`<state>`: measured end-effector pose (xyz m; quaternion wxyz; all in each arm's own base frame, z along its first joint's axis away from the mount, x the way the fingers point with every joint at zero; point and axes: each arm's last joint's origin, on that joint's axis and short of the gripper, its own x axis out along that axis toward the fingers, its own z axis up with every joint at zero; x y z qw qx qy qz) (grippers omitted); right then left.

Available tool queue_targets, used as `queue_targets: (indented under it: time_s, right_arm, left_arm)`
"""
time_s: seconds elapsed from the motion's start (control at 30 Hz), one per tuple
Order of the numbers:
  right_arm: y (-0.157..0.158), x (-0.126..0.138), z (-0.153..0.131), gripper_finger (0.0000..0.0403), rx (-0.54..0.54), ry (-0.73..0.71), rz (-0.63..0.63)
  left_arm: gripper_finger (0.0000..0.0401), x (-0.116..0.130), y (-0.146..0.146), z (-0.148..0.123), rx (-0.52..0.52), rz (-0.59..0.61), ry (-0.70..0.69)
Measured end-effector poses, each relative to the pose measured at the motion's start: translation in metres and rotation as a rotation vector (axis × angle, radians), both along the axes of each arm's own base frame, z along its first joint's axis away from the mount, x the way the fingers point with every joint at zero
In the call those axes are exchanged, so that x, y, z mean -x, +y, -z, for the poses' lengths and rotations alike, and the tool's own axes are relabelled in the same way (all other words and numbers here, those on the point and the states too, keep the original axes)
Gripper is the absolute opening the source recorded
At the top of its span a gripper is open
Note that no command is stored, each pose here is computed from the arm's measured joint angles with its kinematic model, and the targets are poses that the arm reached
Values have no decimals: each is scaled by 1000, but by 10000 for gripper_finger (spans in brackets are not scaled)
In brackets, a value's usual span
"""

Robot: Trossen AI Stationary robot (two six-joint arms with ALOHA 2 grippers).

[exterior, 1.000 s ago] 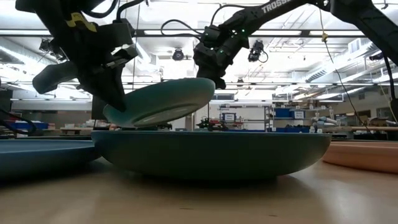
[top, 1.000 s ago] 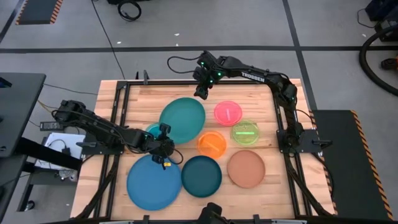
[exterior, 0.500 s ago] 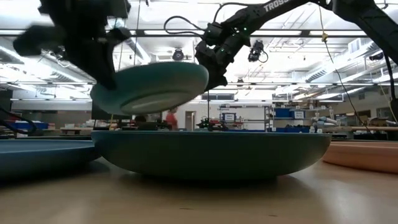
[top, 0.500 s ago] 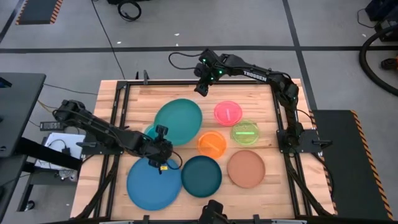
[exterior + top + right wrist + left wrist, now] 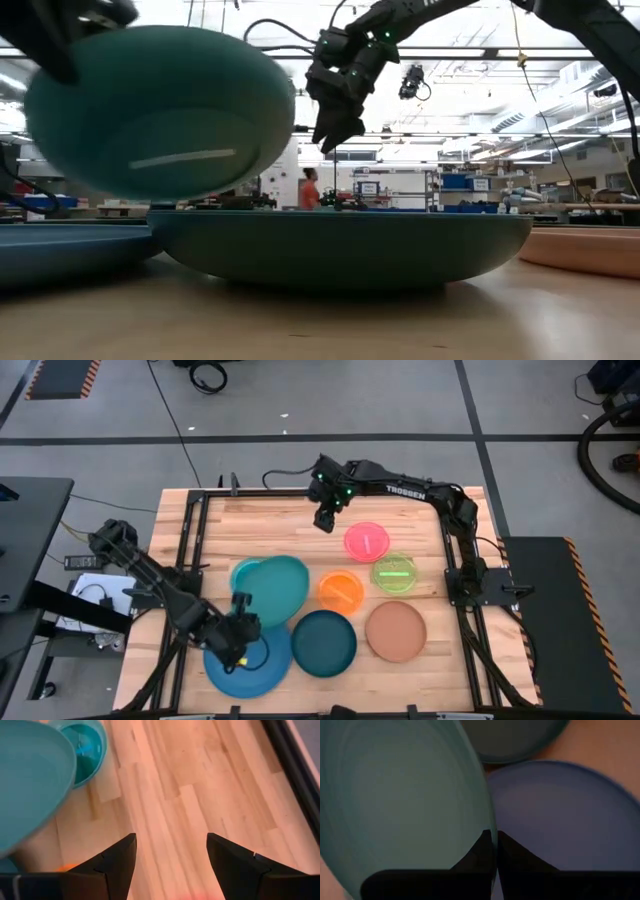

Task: Stack plastic plates
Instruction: Stack the green plate on top of the blue plate

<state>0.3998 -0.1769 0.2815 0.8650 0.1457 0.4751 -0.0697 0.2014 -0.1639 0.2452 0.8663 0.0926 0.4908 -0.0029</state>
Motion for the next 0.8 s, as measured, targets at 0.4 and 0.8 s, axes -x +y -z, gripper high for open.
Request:
queue_targets:
  time_s: [0.4,0.8]
  right_arm:
    - [55,-20,1,250,196,86,6]
    - [67,-23,0,250,212,83,33]
  left_arm:
    - [14,13,-49,23,63,-77,106]
    - [14,-1,-100,30,-14,-69,260]
